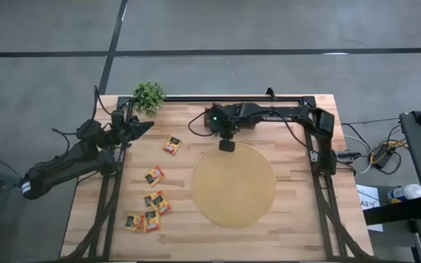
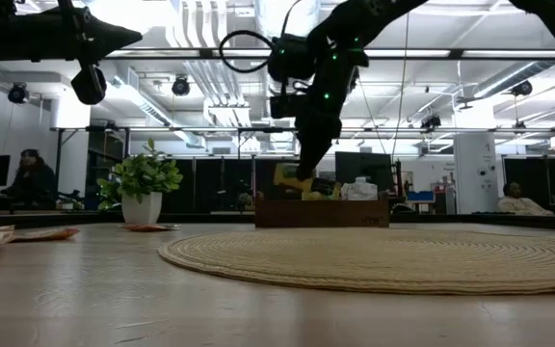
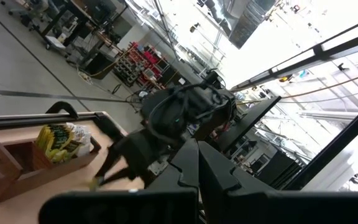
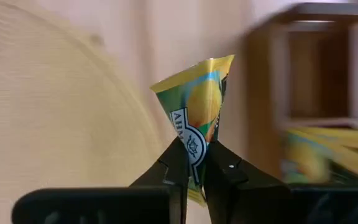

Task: Pick & Place Tea
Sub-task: Put the yellow tea bag into the middle section of the wooden organizer

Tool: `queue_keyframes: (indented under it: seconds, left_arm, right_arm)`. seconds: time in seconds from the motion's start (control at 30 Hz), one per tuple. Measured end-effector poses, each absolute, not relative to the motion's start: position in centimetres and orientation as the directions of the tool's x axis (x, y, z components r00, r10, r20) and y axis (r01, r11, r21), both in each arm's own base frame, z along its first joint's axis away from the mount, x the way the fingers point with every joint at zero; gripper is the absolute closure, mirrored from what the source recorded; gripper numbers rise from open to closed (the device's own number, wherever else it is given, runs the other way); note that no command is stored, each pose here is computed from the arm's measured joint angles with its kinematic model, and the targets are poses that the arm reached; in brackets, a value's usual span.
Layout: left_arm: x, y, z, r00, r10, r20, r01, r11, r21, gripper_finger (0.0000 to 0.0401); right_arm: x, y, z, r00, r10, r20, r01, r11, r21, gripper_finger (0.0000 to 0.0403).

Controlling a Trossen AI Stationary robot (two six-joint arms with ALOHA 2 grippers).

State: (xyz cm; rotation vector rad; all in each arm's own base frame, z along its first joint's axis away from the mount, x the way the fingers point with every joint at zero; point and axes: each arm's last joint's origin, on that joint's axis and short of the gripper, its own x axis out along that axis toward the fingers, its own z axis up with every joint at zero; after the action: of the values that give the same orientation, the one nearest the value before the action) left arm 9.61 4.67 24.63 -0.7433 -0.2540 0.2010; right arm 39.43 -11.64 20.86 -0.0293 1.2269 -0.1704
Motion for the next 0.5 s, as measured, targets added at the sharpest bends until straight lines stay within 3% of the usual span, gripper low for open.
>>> queue_keyframes:
  seconds: [0.2, 0.5]
  left_arm:
    - [9.6, 4.7, 24.6, 0.951, 0.268, 0.157, -0.090, 0.720, -0.688, 0.0401]
    - [9.6, 4.7, 24.7, 0.950, 0.268, 0.161, -0.086, 0.721, -0.688, 0.0401]
  right_arm:
    - [38.2, -13.1, 22.7, 0.286, -0.333, -0.898, 0.198, 0.938, -0.284, 0.0375]
    - [36.3, -16.4, 22.1, 0.196, -0.399, -0.896, 0.308, 0.892, -0.330, 0.0375]
